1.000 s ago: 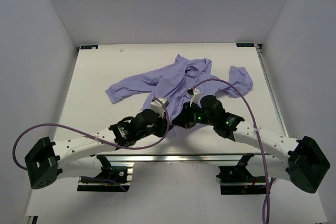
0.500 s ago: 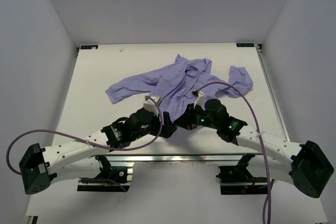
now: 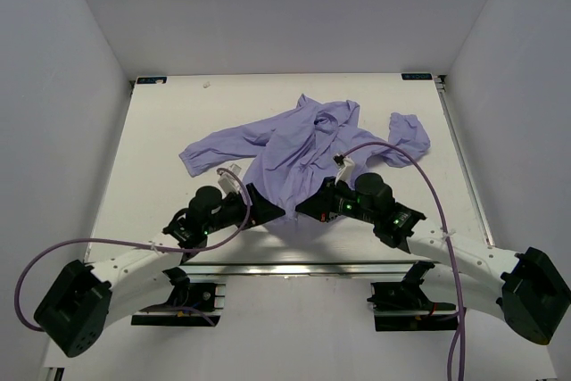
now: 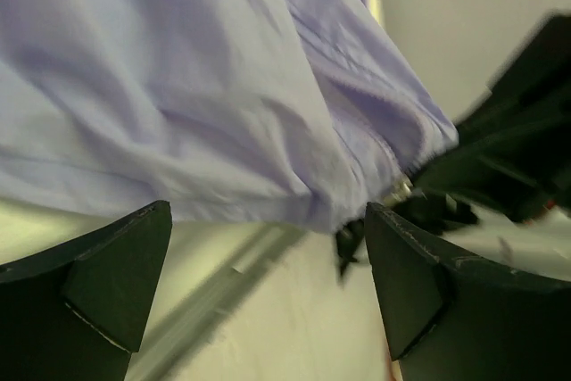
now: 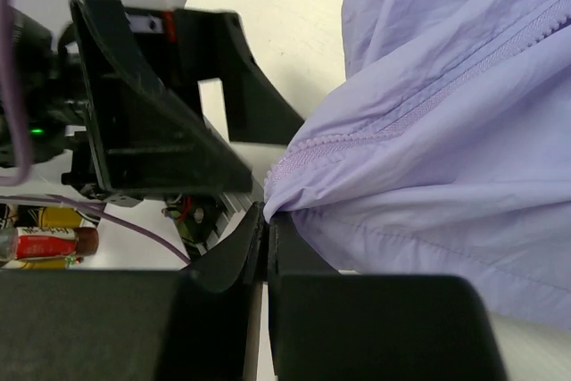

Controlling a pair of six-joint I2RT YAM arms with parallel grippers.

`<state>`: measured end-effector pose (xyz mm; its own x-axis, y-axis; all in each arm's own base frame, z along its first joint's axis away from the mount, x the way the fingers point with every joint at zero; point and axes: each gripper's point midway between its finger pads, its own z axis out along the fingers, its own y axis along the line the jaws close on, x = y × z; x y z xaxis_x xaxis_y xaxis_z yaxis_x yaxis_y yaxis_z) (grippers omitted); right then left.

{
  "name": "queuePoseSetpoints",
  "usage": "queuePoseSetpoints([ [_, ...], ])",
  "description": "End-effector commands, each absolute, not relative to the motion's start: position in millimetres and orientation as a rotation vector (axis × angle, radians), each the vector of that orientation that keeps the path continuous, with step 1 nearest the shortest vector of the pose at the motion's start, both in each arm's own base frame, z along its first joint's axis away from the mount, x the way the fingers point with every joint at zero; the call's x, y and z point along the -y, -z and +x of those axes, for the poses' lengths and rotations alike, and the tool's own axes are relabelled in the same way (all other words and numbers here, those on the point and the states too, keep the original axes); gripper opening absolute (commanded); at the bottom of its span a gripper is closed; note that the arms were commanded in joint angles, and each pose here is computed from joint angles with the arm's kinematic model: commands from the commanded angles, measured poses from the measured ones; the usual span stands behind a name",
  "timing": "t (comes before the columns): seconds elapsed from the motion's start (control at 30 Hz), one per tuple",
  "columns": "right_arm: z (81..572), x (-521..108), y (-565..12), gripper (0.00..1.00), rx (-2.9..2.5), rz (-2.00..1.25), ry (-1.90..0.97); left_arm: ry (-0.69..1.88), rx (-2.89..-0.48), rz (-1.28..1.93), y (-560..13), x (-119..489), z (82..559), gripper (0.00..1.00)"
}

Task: Zip up the jacket

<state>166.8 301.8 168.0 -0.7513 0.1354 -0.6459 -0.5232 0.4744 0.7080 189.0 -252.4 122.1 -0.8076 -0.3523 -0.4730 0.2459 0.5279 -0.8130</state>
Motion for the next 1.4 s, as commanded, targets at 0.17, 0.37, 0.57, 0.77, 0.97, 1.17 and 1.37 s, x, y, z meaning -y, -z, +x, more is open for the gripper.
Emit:
queuePoseSetpoints([
  [0.17,171,-306,-186,0.00,-1.986,-0.311,-1.347,1.748,-1.902,0.168,-194,282,155,0.98],
  [0.37,171,-307,-187,0.00,-1.977,-0.304,-1.356,1.754,-1.918,0.168,-191,284,156,0.92],
  [0.57,171,-305,-196,0.00,-1.946,-0.291,-1.372,1.738,-1.971,0.162,-179,287,159,0.89],
  [0.77,169,-302,-202,0.00,-1.922,-0.289,-1.378,1.639,-2.051,0.192,-170,288,166,0.91],
  [0.97,167,-304,-201,0.00,-1.930,-0.296,-1.395,1.668,-2.002,0.211,-179,295,173,0.92],
  [1.17,168,-302,-199,0.00,-1.935,-0.281,-1.386,1.740,-1.946,0.317,-194,308,174,0.76],
  [1.37,173,-300,-192,0.00,-1.952,-0.252,-1.344,1.754,-1.907,0.347,-202,309,173,0.52],
])
